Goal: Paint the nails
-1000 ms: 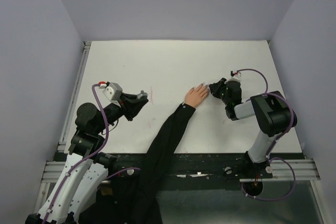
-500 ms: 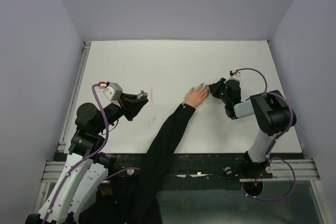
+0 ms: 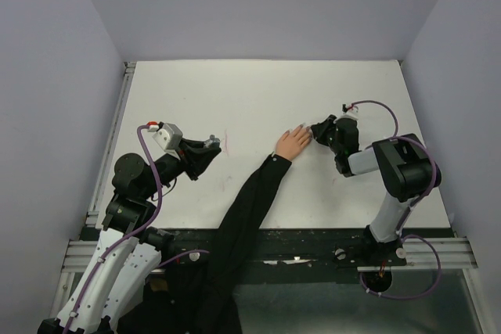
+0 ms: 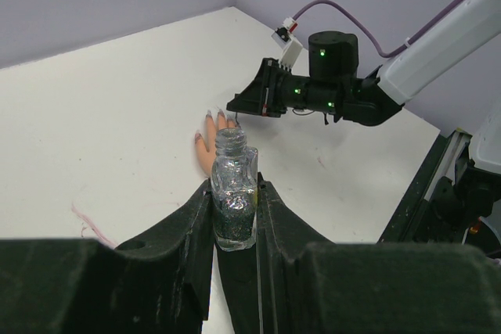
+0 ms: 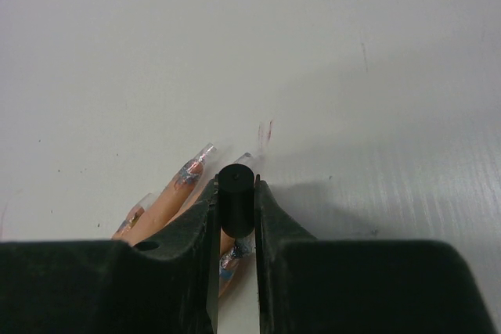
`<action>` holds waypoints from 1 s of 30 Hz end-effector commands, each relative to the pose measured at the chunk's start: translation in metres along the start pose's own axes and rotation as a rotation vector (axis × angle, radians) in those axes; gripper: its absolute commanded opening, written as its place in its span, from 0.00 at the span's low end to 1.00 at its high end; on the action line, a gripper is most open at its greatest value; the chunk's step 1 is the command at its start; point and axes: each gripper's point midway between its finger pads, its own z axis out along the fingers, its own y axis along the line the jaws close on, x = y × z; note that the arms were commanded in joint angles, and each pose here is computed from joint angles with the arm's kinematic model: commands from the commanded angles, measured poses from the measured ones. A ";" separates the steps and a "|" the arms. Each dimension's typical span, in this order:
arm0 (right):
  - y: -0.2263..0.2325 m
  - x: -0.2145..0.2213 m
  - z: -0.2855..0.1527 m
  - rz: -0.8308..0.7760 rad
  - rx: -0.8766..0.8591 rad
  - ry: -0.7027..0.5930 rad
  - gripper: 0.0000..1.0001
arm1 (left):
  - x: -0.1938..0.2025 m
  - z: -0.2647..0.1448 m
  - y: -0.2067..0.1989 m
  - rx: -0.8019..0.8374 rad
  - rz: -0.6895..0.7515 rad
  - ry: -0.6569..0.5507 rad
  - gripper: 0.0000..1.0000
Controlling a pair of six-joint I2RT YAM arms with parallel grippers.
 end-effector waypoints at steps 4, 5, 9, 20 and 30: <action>-0.007 0.001 0.008 0.000 0.045 -0.004 0.01 | -0.017 0.000 -0.006 0.018 0.039 -0.041 0.00; -0.007 0.000 0.008 0.004 0.048 -0.008 0.01 | -0.017 0.000 -0.006 0.018 0.039 -0.041 0.00; -0.010 0.001 0.009 0.004 0.064 -0.001 0.01 | -0.017 0.000 -0.006 0.018 0.039 -0.041 0.00; -0.013 0.000 0.012 0.009 0.089 -0.005 0.01 | -0.019 -0.001 -0.007 0.020 0.042 -0.046 0.00; -0.015 -0.001 0.015 0.007 0.102 -0.008 0.01 | -0.018 -0.001 -0.007 0.019 0.041 -0.044 0.00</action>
